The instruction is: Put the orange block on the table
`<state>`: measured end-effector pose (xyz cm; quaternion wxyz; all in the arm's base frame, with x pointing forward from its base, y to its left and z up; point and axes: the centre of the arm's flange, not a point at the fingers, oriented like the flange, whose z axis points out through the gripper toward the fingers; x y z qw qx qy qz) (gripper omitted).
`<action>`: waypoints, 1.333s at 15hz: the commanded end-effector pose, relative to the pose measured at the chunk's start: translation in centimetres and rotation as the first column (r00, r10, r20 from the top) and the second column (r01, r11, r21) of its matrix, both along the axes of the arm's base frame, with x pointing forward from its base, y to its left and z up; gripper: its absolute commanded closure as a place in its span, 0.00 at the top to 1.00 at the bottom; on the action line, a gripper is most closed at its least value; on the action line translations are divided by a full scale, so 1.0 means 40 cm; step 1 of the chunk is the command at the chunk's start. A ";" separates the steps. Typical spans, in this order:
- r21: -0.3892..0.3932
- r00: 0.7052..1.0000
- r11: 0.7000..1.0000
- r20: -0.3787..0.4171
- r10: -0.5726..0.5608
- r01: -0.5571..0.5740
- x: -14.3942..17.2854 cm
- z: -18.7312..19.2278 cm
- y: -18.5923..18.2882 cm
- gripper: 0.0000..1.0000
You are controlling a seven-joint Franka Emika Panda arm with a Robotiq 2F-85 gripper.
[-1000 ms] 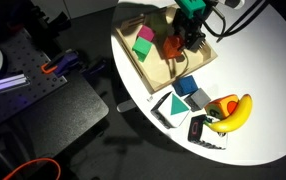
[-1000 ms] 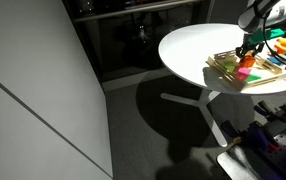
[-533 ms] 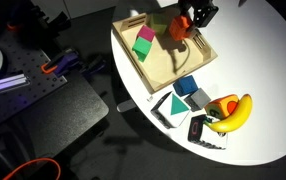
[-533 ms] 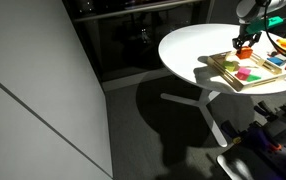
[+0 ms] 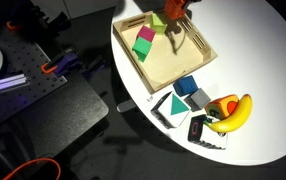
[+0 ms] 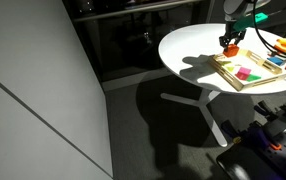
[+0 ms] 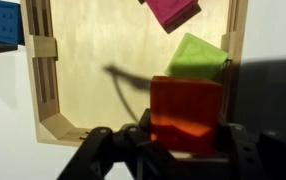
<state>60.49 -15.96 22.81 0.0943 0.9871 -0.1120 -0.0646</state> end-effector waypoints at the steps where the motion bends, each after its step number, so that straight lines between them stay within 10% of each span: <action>1: 0.008 0.998 0.998 -0.026 0.059 -0.059 0.060 0.022 0.043 0.30; 18: 0.099 0.907 0.915 -0.131 0.401 -0.390 0.100 -0.148 0.261 0.30; 19: 0.105 0.898 0.908 -0.140 0.417 -0.405 0.096 -0.156 0.264 0.80; 20: 0.109 0.893 0.904 -0.145 0.427 -0.415 0.092 -0.160 0.264 0.82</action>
